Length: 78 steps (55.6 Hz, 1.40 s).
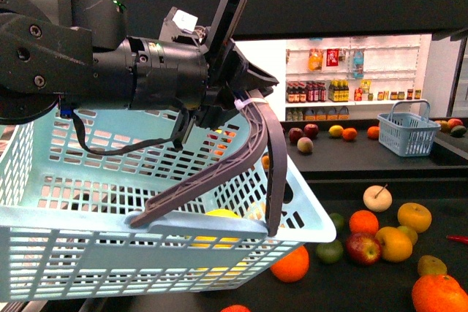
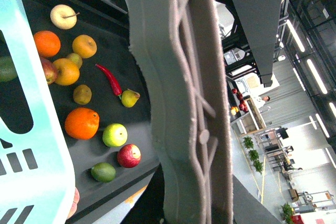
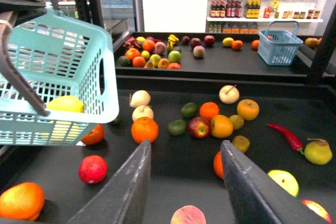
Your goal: Pick lemon from shelf
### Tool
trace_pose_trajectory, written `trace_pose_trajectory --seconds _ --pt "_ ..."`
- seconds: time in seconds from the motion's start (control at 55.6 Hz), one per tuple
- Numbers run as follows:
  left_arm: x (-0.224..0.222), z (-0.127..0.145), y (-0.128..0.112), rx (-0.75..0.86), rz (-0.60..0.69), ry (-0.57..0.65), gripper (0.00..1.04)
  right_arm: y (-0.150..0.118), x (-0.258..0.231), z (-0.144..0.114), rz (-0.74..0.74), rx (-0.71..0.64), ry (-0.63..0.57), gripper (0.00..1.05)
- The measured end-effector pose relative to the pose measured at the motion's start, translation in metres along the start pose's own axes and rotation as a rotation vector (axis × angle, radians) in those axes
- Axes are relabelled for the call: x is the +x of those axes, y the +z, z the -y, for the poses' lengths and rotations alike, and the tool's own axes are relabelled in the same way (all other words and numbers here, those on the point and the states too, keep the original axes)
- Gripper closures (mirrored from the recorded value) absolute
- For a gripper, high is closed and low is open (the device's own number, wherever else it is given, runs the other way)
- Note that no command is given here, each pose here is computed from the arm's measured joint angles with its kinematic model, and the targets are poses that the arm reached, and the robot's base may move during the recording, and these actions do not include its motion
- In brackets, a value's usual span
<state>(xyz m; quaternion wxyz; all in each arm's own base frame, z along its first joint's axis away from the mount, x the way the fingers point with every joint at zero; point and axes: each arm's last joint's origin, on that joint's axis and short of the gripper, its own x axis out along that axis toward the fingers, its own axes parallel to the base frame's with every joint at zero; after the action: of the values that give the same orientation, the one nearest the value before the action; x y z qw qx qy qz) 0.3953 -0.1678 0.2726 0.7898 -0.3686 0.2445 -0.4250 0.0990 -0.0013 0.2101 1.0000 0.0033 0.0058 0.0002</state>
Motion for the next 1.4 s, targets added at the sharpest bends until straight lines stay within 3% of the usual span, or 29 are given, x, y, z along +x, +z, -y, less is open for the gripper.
trace_pose_trajectory --seconds 0.198,0.774,1.116,1.278,1.404 --pt "0.0 0.0 0.0 0.0 -0.001 -0.001 0.97 -0.016 -0.001 -0.001 0.005 -0.003 0.0 1.02" --pt "0.0 0.0 0.0 0.0 -0.001 -0.001 0.97 -0.043 -0.001 -0.001 0.008 -0.003 -0.001 1.02" --pt "0.0 0.0 0.0 -0.001 -0.001 0.0 0.97 -0.042 -0.001 -0.001 0.018 -0.004 0.0 1.02" --pt "0.0 0.0 0.0 0.0 -0.001 -0.001 0.97 -0.042 -0.001 -0.001 0.018 -0.004 0.0 0.66" --pt "0.0 0.0 0.0 0.0 -0.001 0.0 0.97 -0.042 -0.001 -0.001 0.018 -0.004 0.0 0.44"
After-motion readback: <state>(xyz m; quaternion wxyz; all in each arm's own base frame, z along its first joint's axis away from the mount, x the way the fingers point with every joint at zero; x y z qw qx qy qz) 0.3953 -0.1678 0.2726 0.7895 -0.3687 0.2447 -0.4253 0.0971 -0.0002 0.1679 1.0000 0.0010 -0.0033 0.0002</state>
